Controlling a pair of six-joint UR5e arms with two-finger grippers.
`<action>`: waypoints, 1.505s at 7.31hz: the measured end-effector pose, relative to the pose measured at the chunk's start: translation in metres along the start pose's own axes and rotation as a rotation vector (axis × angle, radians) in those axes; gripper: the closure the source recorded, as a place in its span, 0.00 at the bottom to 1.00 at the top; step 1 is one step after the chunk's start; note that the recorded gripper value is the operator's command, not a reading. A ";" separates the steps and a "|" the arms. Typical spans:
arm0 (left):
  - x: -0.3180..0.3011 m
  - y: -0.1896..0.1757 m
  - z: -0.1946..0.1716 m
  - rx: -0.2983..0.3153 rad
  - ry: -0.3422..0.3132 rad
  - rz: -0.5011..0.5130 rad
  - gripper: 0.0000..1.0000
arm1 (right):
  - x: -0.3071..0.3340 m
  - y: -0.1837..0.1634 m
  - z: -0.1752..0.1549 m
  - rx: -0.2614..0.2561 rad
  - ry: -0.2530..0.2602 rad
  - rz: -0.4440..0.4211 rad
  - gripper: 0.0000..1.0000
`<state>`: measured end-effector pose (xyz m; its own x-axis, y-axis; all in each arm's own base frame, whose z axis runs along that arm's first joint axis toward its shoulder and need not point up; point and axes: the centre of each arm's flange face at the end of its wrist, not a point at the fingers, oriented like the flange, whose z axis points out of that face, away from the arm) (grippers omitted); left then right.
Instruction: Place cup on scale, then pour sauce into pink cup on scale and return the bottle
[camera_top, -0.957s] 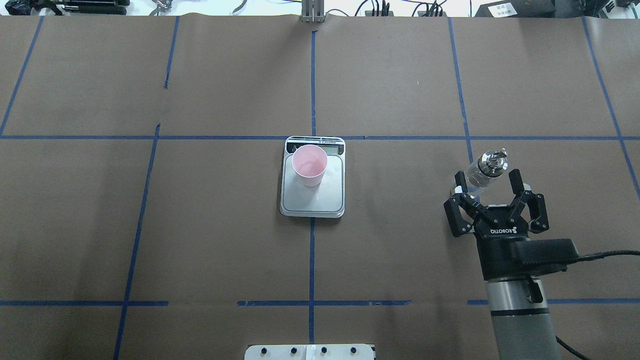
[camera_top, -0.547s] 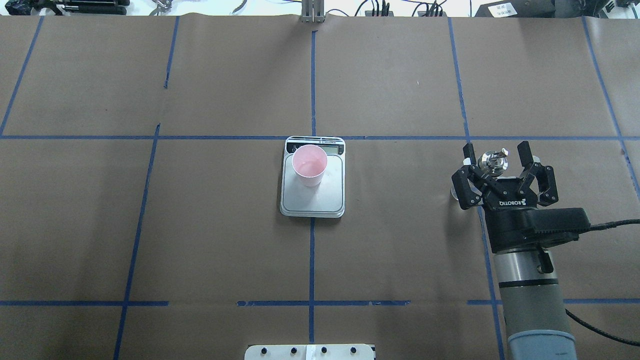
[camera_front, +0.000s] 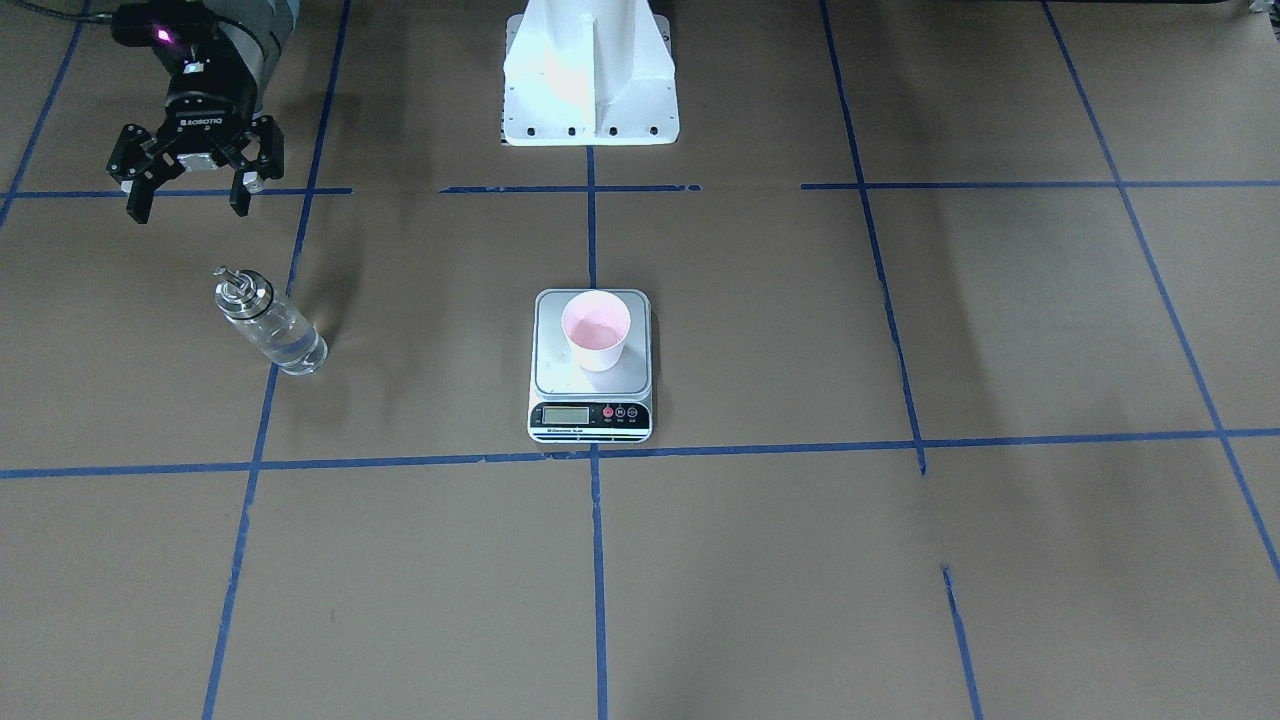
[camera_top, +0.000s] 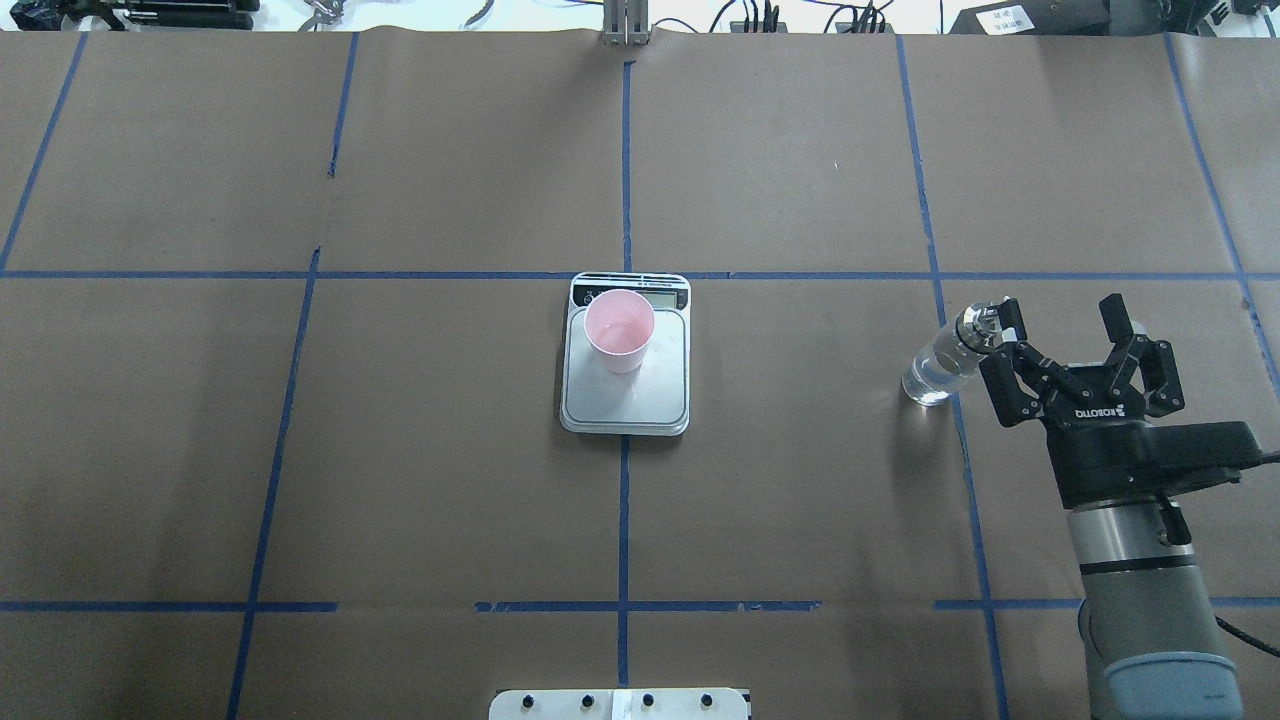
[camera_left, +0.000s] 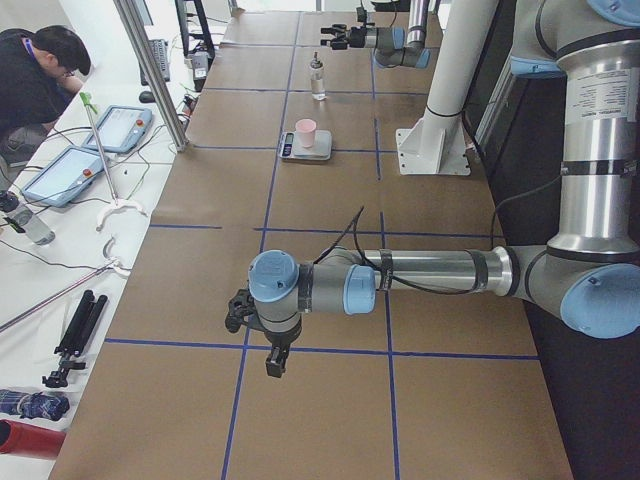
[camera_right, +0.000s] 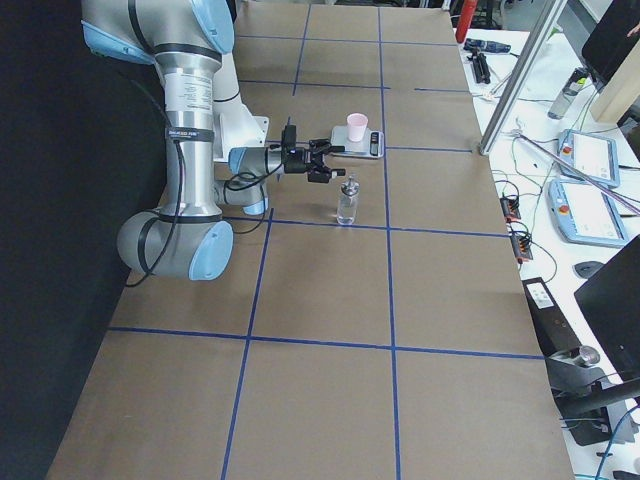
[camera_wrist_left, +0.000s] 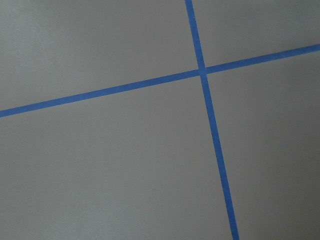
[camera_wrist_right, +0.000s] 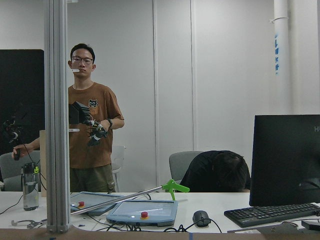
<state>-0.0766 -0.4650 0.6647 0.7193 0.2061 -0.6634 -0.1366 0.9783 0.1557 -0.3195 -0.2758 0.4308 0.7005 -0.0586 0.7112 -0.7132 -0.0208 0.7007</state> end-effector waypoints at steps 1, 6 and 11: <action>0.001 -0.001 0.000 0.001 0.002 0.002 0.00 | 0.021 0.005 -0.001 -0.002 -0.011 0.007 0.00; 0.002 -0.002 0.000 0.003 0.009 0.003 0.00 | 0.129 -0.014 0.016 0.019 -0.034 -0.040 0.00; 0.001 -0.001 0.001 -0.001 0.010 0.000 0.00 | 0.142 0.008 0.019 -0.042 -0.100 -0.105 0.00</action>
<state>-0.0751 -0.4656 0.6648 0.7127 0.2060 -0.6705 -0.1370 0.9784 0.1549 -0.2260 -0.3029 0.5359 0.7638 -0.1576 0.6259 -0.6326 0.0095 0.7744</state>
